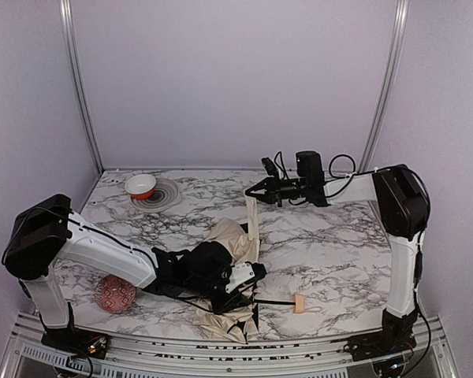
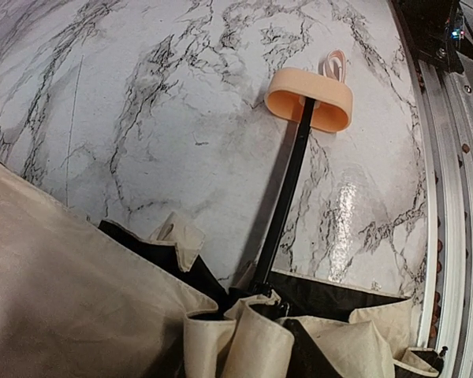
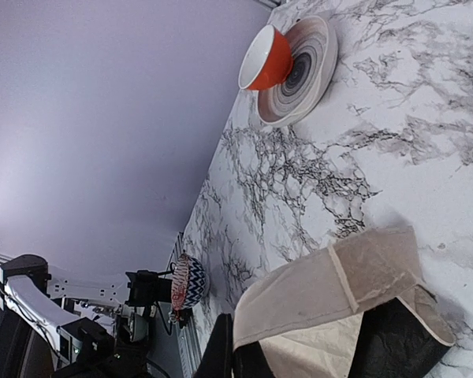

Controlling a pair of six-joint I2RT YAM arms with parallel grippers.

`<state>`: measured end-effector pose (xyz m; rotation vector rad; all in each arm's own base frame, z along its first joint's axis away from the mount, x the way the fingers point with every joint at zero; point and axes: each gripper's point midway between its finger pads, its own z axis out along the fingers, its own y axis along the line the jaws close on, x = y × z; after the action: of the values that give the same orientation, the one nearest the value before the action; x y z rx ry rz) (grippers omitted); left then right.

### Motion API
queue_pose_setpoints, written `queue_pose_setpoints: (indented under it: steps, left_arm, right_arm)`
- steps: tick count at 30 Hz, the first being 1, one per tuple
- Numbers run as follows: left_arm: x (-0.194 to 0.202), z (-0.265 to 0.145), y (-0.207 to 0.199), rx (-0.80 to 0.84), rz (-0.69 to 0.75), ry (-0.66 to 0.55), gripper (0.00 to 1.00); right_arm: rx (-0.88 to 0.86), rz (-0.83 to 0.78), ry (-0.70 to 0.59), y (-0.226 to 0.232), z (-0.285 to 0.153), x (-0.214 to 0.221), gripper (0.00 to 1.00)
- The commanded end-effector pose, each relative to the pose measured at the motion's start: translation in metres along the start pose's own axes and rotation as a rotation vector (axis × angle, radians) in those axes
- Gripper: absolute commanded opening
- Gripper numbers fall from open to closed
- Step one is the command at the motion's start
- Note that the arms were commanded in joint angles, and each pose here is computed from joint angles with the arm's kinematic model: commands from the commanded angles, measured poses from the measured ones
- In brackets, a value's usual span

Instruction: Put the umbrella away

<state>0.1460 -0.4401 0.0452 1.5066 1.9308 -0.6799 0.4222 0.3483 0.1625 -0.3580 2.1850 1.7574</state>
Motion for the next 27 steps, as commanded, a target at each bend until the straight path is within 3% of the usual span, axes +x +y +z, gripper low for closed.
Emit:
queue_pose_setpoints:
  steps: [1,5,11,18,23,27]
  left_arm:
    - [0.045,0.0,-0.013,0.035,-0.027,0.142,0.35]
    - [0.037,-0.005,-0.011,0.019,-0.044,0.089,0.38]
    - [-0.011,-0.035,0.006,-0.035,-0.085,-0.076,0.7]
    - [-0.099,-0.139,0.028,-0.063,-0.129,-0.456,0.96]
    - [-0.131,-0.2,0.03,-0.081,-0.11,-0.655,0.99]
    - [-0.143,-0.201,0.039,-0.139,-0.077,-0.677,0.98]
  right_arm:
    - [-0.084,-0.186,-0.062,0.059,-0.014,-0.029,0.0]
    - [-0.115,-0.315,-0.104,0.098,-0.028,-0.031,0.0]
    - [-0.047,-0.502,-0.109,0.138,-0.033,-0.014,0.0]
    - [-0.056,-0.753,-0.081,0.196,-0.028,0.04,0.0]
    - [-0.085,-0.929,-0.098,0.232,-0.03,0.079,0.0]
    - [-0.13,-1.016,-0.14,0.265,-0.034,0.1,0.0]
